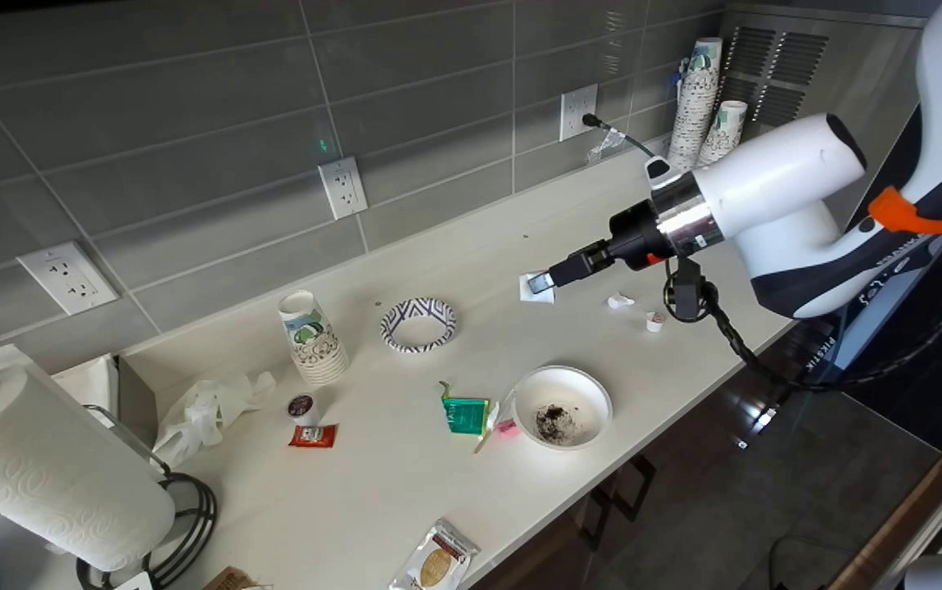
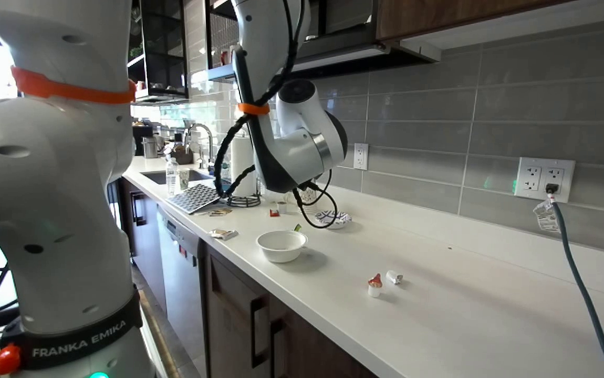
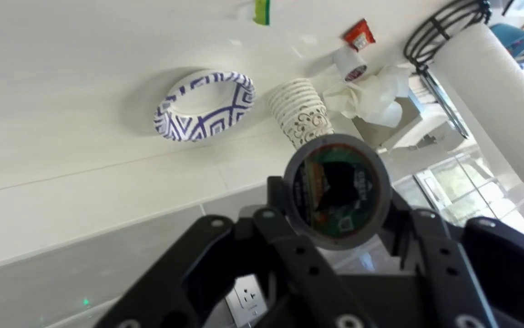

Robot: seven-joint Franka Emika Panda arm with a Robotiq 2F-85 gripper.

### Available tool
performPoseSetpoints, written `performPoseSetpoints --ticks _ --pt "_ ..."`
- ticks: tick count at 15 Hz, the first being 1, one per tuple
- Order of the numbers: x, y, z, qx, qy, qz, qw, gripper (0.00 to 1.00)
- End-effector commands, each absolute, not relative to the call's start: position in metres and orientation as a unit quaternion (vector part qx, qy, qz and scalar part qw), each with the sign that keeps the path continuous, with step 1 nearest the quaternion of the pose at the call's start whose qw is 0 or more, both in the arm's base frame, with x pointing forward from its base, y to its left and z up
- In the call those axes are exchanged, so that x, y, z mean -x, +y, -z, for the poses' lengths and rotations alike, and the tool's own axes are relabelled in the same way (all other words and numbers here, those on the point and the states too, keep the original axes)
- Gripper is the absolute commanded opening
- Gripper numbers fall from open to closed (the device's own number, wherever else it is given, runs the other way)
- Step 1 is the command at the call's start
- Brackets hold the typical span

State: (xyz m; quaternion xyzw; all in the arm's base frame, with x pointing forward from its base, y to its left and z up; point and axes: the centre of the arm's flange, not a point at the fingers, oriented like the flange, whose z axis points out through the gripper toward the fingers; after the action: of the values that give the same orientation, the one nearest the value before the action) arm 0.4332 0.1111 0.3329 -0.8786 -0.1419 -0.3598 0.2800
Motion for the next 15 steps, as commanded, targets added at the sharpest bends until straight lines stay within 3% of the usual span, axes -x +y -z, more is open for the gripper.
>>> performPoseSetpoints --ticks 1,7,15 --pt "-0.450 0.106 -0.344 0.913 -0.151 0.310 0.216 0.24" --pt "-0.451 0.090 -0.327 0.950 -0.167 0.241 0.106 0.24" --pt "-0.449 0.053 -0.291 0.967 -0.182 0.176 0.019 0.24"
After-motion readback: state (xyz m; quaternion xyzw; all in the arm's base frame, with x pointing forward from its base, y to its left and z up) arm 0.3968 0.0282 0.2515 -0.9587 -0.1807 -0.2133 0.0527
